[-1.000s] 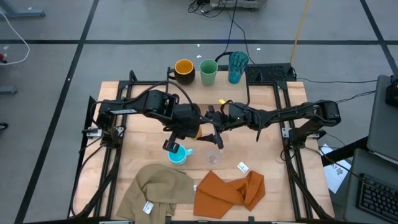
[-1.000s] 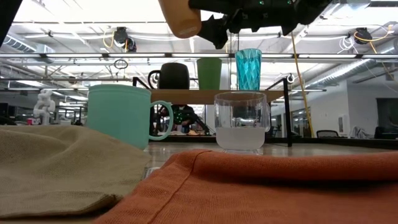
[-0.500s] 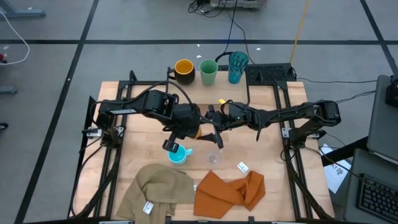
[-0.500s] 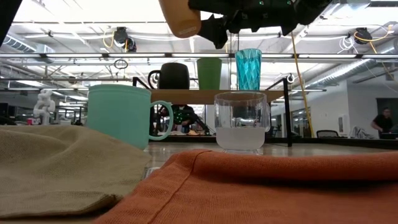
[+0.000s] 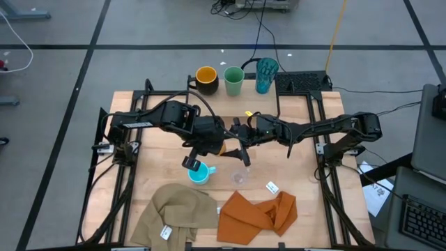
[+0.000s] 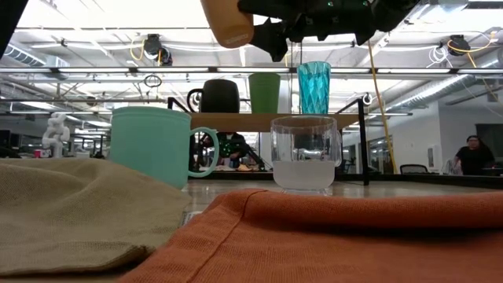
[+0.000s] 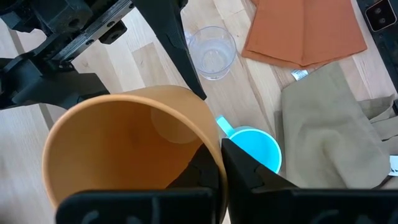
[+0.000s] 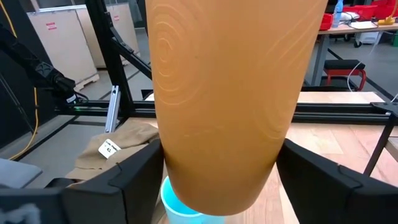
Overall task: Stack small to large cups/mugs on shelf
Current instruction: Put the orange cup on the shelf
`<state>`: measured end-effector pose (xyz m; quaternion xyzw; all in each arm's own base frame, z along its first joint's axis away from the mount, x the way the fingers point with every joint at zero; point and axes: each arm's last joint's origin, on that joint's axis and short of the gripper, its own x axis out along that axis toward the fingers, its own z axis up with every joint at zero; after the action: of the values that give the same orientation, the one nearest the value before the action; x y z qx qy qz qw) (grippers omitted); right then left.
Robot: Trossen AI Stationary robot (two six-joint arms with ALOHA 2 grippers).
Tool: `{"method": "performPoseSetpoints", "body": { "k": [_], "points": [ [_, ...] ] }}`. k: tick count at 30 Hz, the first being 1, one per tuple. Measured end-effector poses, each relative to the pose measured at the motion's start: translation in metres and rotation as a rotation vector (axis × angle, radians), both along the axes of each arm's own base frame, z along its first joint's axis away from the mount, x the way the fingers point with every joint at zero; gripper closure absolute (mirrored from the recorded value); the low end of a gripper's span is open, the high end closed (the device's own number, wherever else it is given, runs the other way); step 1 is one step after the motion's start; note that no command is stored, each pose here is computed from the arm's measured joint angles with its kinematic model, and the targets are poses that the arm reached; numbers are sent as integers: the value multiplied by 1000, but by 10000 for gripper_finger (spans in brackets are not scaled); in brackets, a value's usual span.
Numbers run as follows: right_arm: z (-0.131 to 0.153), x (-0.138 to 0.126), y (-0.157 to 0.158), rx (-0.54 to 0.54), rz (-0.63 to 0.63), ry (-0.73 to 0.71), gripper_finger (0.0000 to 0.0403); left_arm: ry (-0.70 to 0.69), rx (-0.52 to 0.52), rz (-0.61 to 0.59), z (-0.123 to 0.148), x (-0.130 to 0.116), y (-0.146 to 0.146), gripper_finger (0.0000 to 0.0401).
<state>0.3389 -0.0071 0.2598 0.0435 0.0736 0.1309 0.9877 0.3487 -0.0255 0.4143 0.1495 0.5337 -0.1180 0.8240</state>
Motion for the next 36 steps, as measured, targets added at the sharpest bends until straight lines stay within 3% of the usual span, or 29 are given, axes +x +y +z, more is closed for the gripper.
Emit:
{"method": "performPoseSetpoints", "body": {
  "k": [14,23,30,36],
  "points": [
    [-1,0,0,-2,6,2,151,-24,5,1,1,2,0,375],
    [1,0,0,-27,5,-15,157,-26,1,5,1,2,0,390],
    [1,0,0,-23,0,-12,163,-64,5,9,4,5,0,359],
    [1,0,0,-23,0,-12,201,-70,4,13,4,5,0,355]
  ]
}}
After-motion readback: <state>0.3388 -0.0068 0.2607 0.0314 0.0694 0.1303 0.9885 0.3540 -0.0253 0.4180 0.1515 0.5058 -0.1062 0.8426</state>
